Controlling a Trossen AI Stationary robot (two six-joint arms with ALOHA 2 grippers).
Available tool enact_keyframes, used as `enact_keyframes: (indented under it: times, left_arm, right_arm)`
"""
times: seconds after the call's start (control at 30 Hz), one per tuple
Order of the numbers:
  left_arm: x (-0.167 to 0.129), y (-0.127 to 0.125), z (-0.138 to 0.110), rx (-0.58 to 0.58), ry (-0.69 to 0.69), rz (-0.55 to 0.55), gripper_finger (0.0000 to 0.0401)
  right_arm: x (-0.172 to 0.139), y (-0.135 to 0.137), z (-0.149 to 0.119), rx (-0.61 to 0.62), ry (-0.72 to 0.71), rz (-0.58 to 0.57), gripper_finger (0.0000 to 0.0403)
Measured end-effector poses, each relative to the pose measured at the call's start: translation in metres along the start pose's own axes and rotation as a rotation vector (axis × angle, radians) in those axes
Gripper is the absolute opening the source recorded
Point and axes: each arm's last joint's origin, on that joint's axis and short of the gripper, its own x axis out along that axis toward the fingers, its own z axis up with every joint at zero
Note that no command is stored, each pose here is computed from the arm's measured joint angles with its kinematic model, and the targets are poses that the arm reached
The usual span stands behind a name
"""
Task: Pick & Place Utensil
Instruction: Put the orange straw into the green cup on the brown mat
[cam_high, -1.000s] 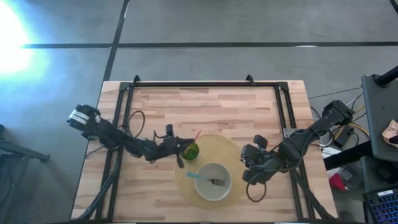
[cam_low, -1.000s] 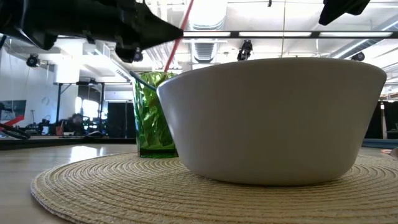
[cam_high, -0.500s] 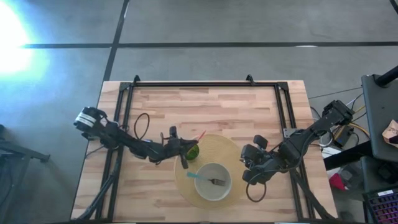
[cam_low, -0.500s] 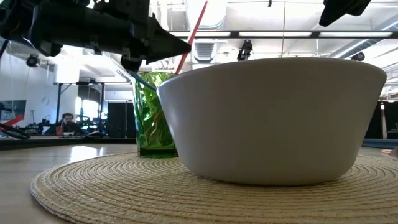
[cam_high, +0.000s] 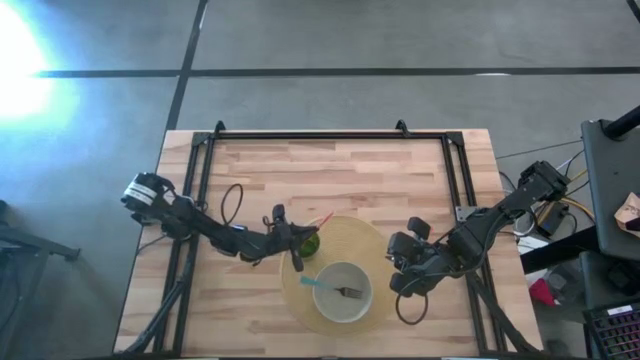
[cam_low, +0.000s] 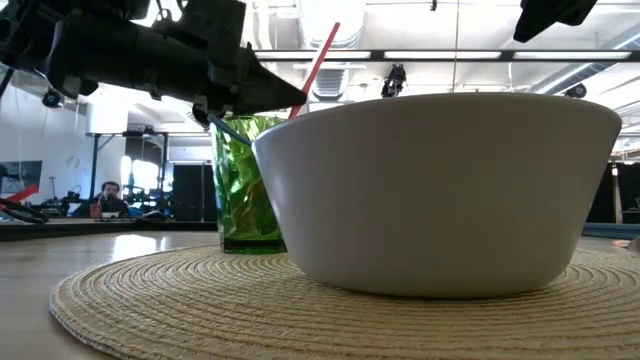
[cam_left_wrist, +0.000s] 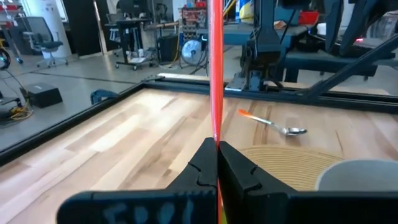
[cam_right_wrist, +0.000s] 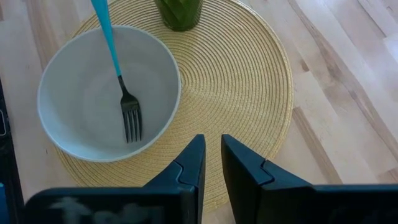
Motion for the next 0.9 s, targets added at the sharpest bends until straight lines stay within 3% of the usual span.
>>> enact_keyframes:
  times: [0.9]
  left_arm:
    - [-0.0001,0.0002,-0.0023,-0.016,0.021,0.001,0.0011]
  right_arm:
    - [0.0002,0.0000,-0.0001,0.011,0.001,-0.001,0.0048]
